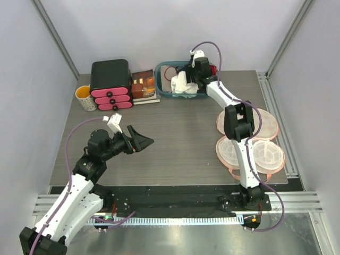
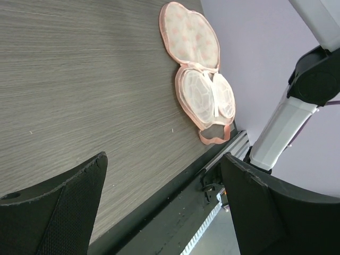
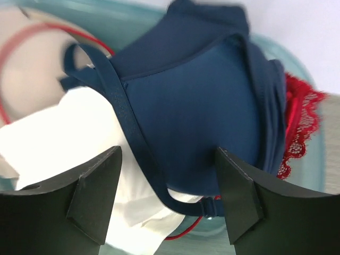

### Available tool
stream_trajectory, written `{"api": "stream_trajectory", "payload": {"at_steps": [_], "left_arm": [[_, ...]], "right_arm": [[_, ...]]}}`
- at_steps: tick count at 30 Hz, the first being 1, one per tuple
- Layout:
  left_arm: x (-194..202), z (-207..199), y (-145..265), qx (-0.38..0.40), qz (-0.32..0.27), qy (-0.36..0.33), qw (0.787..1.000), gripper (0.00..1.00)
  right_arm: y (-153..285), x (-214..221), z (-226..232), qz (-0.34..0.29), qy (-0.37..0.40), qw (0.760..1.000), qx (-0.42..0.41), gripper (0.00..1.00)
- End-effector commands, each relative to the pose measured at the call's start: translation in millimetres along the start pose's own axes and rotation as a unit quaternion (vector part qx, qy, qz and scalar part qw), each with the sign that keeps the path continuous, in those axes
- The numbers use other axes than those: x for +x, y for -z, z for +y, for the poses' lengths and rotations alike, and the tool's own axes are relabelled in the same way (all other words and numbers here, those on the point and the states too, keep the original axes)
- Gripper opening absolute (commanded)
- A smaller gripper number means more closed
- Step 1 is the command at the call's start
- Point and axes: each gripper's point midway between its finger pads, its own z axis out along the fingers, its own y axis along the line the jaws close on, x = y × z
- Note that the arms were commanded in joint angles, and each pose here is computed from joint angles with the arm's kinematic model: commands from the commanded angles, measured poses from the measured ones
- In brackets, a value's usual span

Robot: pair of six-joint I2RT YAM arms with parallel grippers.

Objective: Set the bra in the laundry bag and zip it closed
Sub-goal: Pick up the bra from the bin.

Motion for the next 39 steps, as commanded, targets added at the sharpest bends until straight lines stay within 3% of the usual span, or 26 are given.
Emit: {"api": "stream_trajectory", "payload": {"at_steps": [1, 4, 8, 15, 17, 18, 20, 30, 39], "left_arm": [[-9.3, -16.2, 5.4, 0.018, -0.005, -0.019, 1.000, 0.88], [-8.5, -14.5, 4.9, 0.013, -0.003, -0.019, 1.000, 0.88], [-8.5, -12.4, 4.2, 0.009, -0.003, -0.017, 1.000, 0.88], [-10.8, -15.0, 4.9, 0.011, -0.006, -0.017, 1.000, 0.87], [-11.1, -15.2, 4.5, 0.011, -0.005, -0.018, 1.000, 0.88], [-10.8, -15.3, 4.4, 0.011, -0.004, -0.020, 1.000, 0.88], [-10.8, -14.8, 3.8, 0.010, -0.003, -0.021, 1.000, 0.88], [-11.2, -15.3, 7.1, 0.007, -0.004, -0.024, 1.000, 0.88], [-12.7, -17.2, 5.1, 0.010, -0.001, -0.024, 1.000, 0.88]], "right_arm": [[-10.4, -15.1, -10.3, -0.032, 0.003, 0.999, 0.027, 0.75], [-14.2, -10.8, -19.9, -0.031, 0.007, 0.998, 0.050, 0.69], [-14.6, -7.5, -30.1, -0.030, 0.017, 0.996, 0.076, 0.52], [-0.8, -28.4, -33.6, -0.046, 0.026, 0.996, 0.076, 0.33], [6.5, -39.2, -31.9, -0.056, 0.024, 0.996, 0.070, 0.34], [8.0, -41.4, -31.5, -0.056, 0.026, 0.996, 0.068, 0.46], [10.2, -44.3, -33.4, -0.056, 0.027, 0.996, 0.069, 0.58], [10.6, -39.1, -35.3, -0.047, 0.027, 0.996, 0.075, 0.60], [19.8, -46.8, -48.1, -0.053, -0.013, 0.997, 0.062, 0.70]]}}
